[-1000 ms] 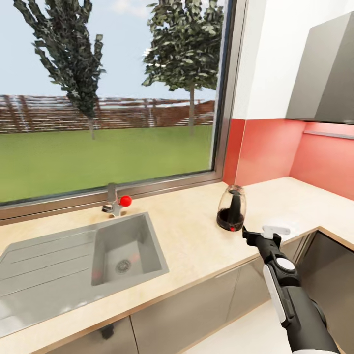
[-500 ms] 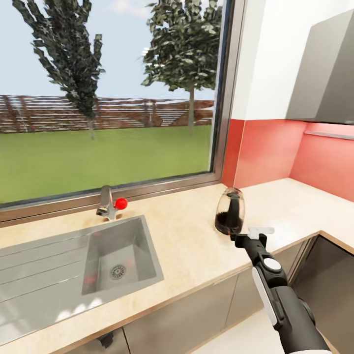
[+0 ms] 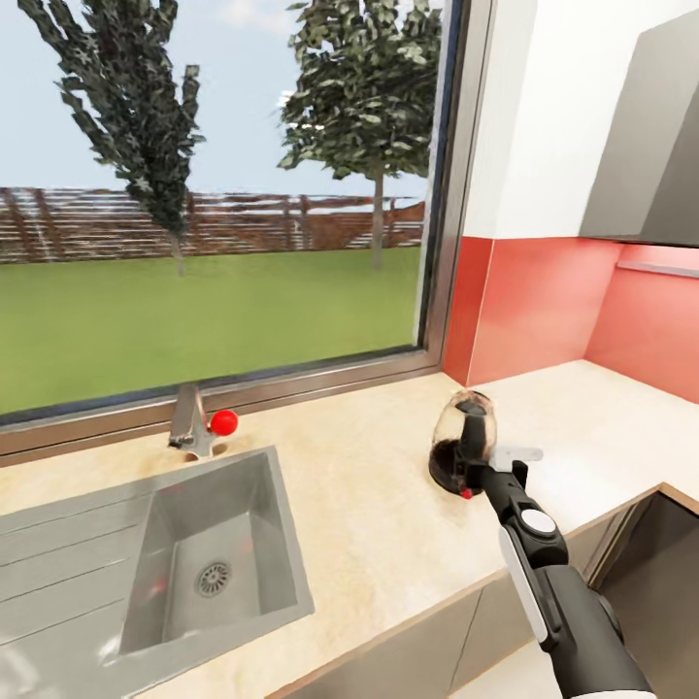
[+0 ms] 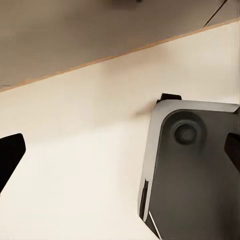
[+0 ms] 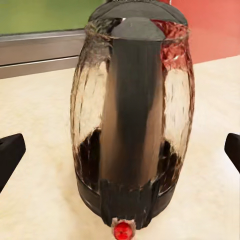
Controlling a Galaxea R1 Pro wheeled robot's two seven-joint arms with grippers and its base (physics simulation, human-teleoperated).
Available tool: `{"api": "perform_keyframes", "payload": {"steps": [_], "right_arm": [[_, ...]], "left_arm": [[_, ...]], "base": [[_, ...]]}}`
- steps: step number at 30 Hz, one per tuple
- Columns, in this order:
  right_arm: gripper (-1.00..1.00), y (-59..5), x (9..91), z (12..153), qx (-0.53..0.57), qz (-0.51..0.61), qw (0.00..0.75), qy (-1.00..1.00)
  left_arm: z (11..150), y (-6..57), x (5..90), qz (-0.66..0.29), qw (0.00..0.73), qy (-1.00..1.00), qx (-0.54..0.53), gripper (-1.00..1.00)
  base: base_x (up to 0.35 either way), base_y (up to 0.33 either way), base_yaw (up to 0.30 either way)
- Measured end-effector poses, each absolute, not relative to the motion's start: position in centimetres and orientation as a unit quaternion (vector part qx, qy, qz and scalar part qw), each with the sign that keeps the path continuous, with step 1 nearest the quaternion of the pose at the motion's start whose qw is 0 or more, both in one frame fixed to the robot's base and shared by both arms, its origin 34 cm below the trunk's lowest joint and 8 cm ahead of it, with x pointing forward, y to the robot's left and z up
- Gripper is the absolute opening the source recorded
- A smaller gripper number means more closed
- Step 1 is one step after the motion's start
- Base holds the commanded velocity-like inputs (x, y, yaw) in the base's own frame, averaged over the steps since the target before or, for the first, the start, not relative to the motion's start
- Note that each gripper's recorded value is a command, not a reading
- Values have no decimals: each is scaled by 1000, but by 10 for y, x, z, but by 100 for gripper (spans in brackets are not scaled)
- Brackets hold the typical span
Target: Set up a coffee station on the kitchen countertop: keep the coffee maker on the countertop, move the bottle of coffee from the kitchen shelf to the counter next to the coffee maker, place a paper coffee filter on top of the coffee maker, put the saucer next to the coffee maker with the coffee cup on the saucer, and place the electric kettle next to the coffee maker.
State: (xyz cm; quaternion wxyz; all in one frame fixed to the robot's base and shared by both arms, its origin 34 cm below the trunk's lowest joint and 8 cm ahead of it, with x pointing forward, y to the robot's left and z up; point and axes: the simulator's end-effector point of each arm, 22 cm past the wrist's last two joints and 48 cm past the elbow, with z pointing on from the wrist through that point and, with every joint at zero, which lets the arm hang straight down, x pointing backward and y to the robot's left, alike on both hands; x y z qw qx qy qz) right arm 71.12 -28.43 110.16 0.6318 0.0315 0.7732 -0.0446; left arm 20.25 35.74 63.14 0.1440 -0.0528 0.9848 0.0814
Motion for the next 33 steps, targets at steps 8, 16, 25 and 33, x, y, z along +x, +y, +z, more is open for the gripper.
{"api": "perform_keyframes", "payload": {"steps": [8,16,25,33], "right_arm": [[100,-285,711,1102,32,-45,632,773],[100,-285,711,1100,32,-45,630,774],[100,-286,711,1090,33,-45,622,781],[100,-287,713,1093,33,-46,634,771]], "left_arm": [[631,358,202,81,144,985,-54,100],[631,357,202,81,144,985,-53,100],[631,358,202,82,144,985,-54,100],[631,358,202,82,144,985,-54,100]], "base": [[37,-4,0],[154,0,0],[17,0,0],[0,0,0]]}}
